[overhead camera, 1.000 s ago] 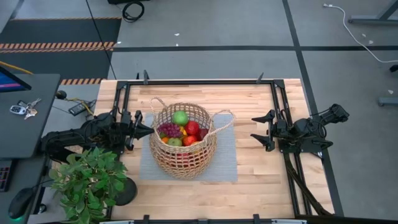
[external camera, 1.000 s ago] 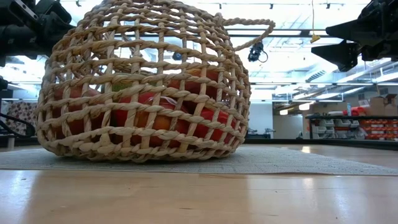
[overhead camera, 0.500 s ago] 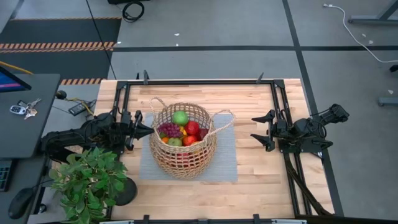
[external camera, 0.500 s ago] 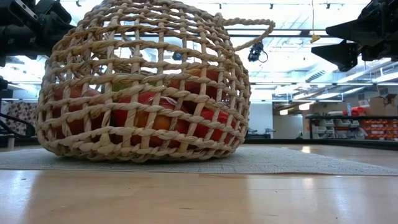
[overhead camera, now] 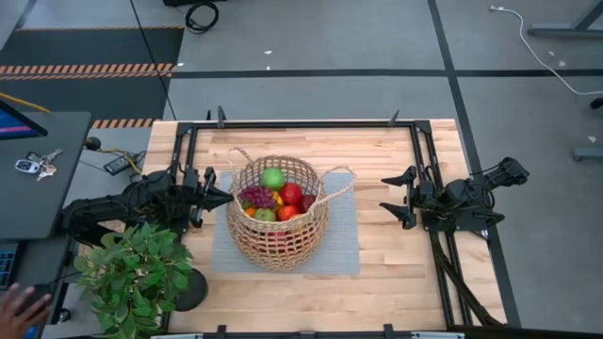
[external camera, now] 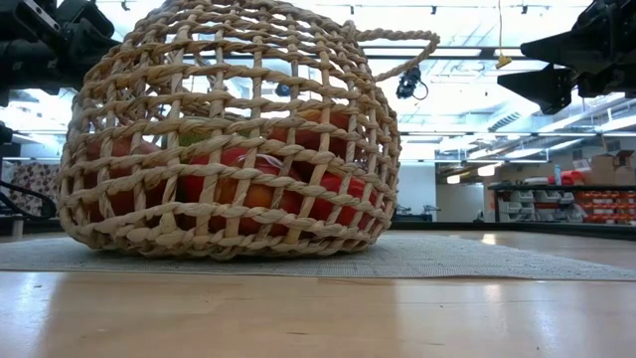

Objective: Build produce basket
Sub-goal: Return to Home Position

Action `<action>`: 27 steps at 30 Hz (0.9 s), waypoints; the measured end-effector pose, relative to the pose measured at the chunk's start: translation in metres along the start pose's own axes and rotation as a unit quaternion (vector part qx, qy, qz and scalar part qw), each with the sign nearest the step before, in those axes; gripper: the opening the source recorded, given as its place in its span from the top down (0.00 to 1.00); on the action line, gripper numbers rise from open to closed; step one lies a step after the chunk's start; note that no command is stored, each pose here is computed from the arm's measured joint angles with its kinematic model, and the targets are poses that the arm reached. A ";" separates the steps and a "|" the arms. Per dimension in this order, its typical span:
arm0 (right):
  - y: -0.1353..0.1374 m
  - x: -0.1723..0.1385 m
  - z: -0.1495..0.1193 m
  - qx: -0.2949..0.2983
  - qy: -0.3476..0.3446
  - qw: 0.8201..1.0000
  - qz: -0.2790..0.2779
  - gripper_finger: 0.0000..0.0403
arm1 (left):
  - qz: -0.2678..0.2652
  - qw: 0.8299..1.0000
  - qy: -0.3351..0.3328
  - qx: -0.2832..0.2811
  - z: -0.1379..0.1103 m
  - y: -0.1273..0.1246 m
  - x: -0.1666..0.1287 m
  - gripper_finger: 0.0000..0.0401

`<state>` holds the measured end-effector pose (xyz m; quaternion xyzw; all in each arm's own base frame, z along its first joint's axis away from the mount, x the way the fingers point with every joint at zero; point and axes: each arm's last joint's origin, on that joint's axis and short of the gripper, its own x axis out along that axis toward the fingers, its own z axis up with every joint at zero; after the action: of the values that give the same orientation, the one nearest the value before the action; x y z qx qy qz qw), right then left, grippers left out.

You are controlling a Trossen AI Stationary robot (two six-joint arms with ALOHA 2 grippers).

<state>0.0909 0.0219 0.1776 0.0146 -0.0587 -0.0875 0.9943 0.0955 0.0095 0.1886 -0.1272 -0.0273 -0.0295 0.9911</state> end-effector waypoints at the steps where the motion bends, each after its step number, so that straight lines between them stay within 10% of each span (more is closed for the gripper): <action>1: 0.000 0.000 0.000 0.000 0.000 1.000 0.000 0.10 | 0.000 1.000 0.000 0.000 0.000 0.000 0.000 0.92; 27: 0.000 0.000 0.000 0.000 0.000 1.000 0.000 0.10 | 0.000 1.000 0.000 0.000 0.000 0.000 0.000 0.94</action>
<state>0.0909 0.0220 0.1776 0.0145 -0.0586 -0.0875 0.9943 0.0956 0.0095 0.1885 -0.1273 -0.0270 -0.0294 0.9911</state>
